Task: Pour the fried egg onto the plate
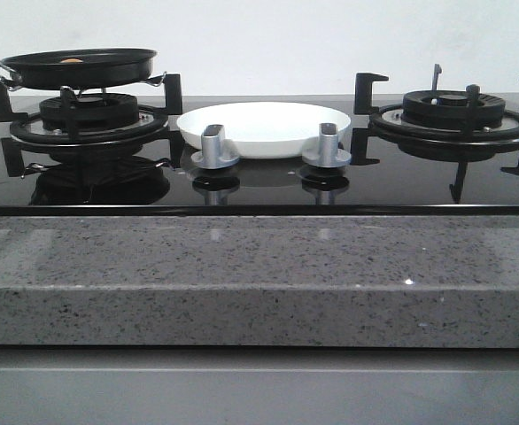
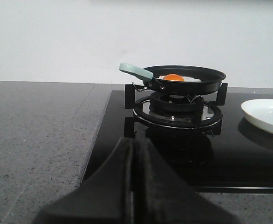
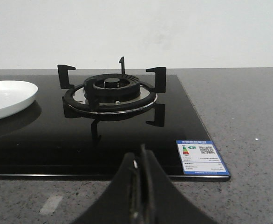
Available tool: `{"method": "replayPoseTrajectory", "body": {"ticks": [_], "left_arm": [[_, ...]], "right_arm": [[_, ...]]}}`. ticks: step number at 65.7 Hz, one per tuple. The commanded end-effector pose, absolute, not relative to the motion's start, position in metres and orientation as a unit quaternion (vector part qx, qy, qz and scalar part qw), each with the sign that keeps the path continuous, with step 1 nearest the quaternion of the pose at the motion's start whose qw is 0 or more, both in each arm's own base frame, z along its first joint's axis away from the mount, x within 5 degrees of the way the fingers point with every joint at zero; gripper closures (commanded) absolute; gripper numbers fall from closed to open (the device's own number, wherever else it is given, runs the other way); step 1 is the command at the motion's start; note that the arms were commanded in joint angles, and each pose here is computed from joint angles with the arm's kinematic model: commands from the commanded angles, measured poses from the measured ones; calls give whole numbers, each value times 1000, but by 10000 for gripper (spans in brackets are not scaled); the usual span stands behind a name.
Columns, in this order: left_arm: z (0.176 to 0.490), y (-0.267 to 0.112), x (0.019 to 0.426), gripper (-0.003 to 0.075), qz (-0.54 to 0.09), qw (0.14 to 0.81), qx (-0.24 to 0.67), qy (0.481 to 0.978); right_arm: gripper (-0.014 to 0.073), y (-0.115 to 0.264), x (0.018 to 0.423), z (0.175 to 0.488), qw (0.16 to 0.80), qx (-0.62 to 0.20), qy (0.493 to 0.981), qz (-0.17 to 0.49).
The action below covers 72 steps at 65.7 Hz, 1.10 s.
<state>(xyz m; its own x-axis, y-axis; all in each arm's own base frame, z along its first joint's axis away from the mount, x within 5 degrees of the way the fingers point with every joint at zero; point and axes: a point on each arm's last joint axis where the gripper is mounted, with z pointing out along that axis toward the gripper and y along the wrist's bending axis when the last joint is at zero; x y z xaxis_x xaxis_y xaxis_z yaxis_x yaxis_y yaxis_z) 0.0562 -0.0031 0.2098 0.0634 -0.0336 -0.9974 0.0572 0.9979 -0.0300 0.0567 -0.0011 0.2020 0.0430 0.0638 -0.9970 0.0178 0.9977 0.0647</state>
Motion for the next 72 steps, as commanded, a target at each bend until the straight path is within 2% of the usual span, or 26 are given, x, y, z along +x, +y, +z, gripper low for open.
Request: {"method": "replayPoseTrajectory", "body": {"ticks": [1, 59, 66, 72], "left_arm": [[215, -3, 55, 740, -35, 758, 7, 652], [218, -3, 54, 740, -38, 766, 4, 642], [231, -3, 52, 740, -51, 779, -8, 625], [251, -2, 47, 740, -65, 782, -18, 619]], "right_arm": [[662, -2, 54, 214, 761, 27, 648, 6], [662, -2, 54, 215, 765, 25, 643, 4], [662, -2, 53, 218, 763, 24, 646, 4], [662, -1, 51, 226, 741, 17, 671, 1]]}}
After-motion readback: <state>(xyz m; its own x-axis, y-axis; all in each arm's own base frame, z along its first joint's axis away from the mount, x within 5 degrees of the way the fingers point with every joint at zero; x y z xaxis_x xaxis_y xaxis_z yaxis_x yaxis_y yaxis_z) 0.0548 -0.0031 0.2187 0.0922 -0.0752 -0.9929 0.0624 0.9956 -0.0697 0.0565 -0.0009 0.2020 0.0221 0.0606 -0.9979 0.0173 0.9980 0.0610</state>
